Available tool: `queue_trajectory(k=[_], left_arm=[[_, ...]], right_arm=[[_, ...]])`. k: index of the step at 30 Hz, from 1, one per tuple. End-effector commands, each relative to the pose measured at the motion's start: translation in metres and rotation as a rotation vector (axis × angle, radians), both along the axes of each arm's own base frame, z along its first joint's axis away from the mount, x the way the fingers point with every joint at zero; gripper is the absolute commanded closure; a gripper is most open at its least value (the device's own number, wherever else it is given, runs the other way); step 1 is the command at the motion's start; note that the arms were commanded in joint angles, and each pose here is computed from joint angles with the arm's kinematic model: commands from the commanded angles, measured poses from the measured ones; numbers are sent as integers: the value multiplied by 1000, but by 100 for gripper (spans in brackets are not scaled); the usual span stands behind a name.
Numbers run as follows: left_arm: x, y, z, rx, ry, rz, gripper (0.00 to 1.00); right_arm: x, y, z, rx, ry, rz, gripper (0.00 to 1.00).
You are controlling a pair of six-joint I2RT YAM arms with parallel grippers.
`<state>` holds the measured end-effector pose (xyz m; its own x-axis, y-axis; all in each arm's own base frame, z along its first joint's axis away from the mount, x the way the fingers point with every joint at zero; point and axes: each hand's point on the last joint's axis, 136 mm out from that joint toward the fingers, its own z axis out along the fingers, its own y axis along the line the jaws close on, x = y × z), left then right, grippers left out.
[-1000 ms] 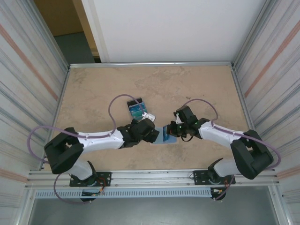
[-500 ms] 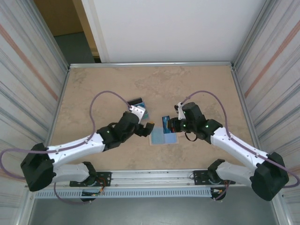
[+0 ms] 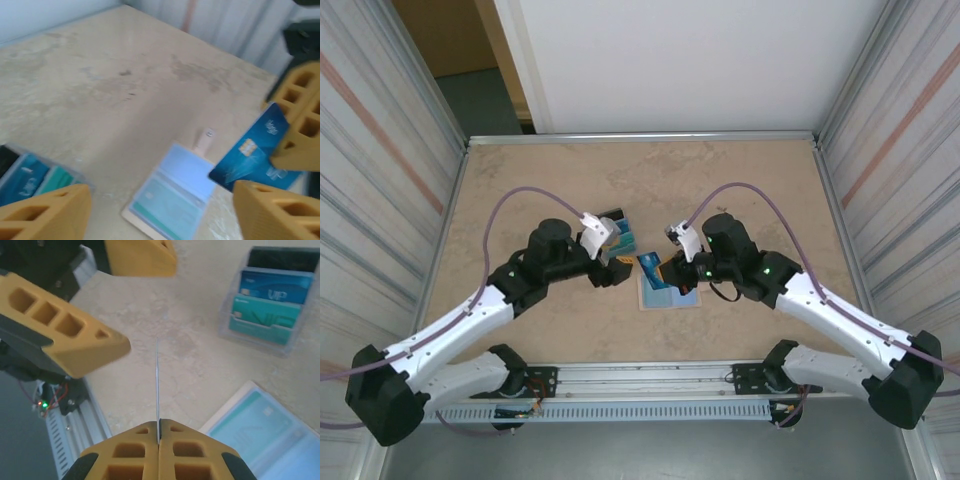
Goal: Take the credit cards out of the card holder
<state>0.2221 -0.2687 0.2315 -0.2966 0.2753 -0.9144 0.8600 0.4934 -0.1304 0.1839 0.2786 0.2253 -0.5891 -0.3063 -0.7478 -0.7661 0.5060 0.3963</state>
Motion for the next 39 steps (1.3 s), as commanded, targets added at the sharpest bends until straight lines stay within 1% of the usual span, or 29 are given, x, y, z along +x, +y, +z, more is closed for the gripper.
queue_trajectory(k=[1,5,7,14,19,20,22,23,25,26,27,29,32,33,34,35,39], left_arm=[[-26,-12,18,-7,-49,-207,34],[-39,-17,21,3,-54,-309,37],[-44,-19,20,7,-44,-347,42],[-46,-25,13,15,-21,-396,71],[-48,-25,10,24,-20,-414,100],[-47,-25,10,24,-25,-413,100],[-45,-25,10,33,-39,-397,100],[-43,-24,10,39,-49,-383,100],[-40,-22,13,38,-74,-355,100],[-38,-20,14,37,-86,-338,100],[-37,-19,17,30,-105,-320,100],[-33,-15,22,16,-136,-276,100],[-26,-7,31,-11,-173,-196,100],[-24,-5,32,-19,-175,-169,100],[-22,-3,35,-28,-180,-146,100],[-21,0,37,-39,-183,-120,100],[-14,9,40,-82,-176,-30,100]], right_arm=[[-14,7,12,-9,-56,137,98],[-16,11,15,-19,-62,181,99],[-17,14,15,-23,-62,197,99],[-16,22,15,-27,-57,224,99],[-15,21,18,-27,-75,216,99],[-14,20,18,-28,-78,211,98],[-12,18,21,-27,-94,192,91],[-9,16,20,-32,-100,175,83],[-4,11,23,-37,-116,129,58],[-2,9,25,-39,-126,110,51],[1,5,27,-41,-136,84,46],[7,-1,32,-36,-160,37,39],[13,-9,38,-12,-184,-26,30],[13,-14,46,14,-204,-49,24],[14,-18,49,27,-210,-67,16],[16,-21,54,48,-213,-93,1],[25,-39,73,139,-223,-198,1]])
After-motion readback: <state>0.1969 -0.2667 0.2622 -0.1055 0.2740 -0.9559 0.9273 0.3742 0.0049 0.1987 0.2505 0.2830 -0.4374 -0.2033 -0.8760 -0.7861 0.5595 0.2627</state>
